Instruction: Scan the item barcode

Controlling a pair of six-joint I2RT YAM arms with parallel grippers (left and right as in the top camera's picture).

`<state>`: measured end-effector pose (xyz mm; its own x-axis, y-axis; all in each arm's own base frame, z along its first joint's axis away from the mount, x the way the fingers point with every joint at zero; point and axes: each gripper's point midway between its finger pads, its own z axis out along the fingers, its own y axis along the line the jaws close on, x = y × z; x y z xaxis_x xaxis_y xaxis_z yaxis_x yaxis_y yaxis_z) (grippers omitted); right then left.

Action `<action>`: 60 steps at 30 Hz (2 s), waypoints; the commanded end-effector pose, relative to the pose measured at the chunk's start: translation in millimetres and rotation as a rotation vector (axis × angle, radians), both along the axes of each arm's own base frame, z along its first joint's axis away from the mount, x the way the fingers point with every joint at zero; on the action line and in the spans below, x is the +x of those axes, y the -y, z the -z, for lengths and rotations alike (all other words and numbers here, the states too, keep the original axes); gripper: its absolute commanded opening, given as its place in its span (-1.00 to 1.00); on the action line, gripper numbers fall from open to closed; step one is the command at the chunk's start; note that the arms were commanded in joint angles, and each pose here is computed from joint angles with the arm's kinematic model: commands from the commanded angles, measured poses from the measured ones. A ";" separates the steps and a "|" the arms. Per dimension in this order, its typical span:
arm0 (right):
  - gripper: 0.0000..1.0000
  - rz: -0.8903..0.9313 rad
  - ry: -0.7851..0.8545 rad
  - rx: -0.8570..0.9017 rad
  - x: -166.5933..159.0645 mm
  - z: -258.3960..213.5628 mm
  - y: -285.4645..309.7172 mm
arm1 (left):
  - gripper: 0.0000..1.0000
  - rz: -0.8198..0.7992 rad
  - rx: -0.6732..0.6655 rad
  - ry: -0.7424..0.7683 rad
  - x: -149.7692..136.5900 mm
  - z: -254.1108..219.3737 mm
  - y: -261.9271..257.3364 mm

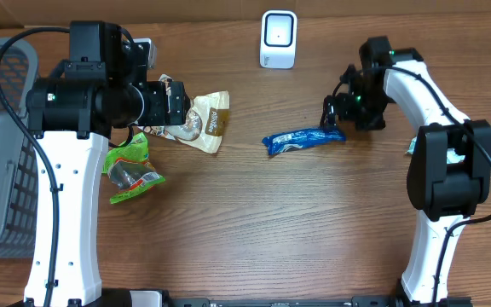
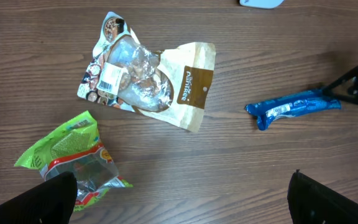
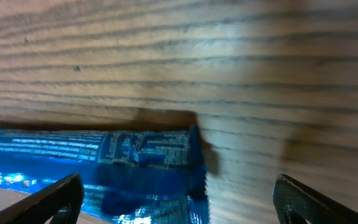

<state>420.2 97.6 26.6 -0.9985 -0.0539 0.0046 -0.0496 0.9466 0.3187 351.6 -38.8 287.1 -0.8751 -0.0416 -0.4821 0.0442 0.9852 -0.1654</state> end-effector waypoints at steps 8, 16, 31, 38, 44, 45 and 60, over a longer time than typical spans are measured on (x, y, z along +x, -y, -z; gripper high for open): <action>0.91 0.004 0.000 0.242 -6.0 17.9 -46.4 | 0.99 -0.010 -0.003 -0.009 0.5 2.3 -0.2; 0.69 0.035 -0.037 0.248 -15.2 27.1 -57.0 | 0.99 -0.010 -0.003 -0.008 0.5 2.2 -0.2; -0.69 0.019 -0.035 0.210 -15.0 20.9 -44.9 | 1.00 -0.010 -0.003 -0.008 0.5 2.2 -0.2; 0.36 -0.188 0.185 0.202 17.9 -58.8 -53.9 | 0.99 -0.010 -0.003 -0.008 0.5 2.2 -0.2; 0.61 -0.481 0.275 0.176 4.7 -75.2 -102.2 | 1.00 -0.010 -0.003 -0.008 0.5 2.2 -0.2; 0.64 -0.532 0.276 0.157 -0.7 -69.7 -107.9 | 1.00 -0.010 -0.003 -0.008 0.5 2.2 -0.2; 0.37 -0.735 0.239 -0.197 -22.6 9.8 -76.9 | 1.00 -0.010 -0.003 -0.008 0.5 2.2 -0.2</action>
<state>384.8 201.6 13.1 -0.6671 -0.7316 -0.1404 -0.7449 0.6563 0.1199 351.7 -38.8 287.2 -0.8749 -0.0416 -0.4825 0.0443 0.9852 -0.1654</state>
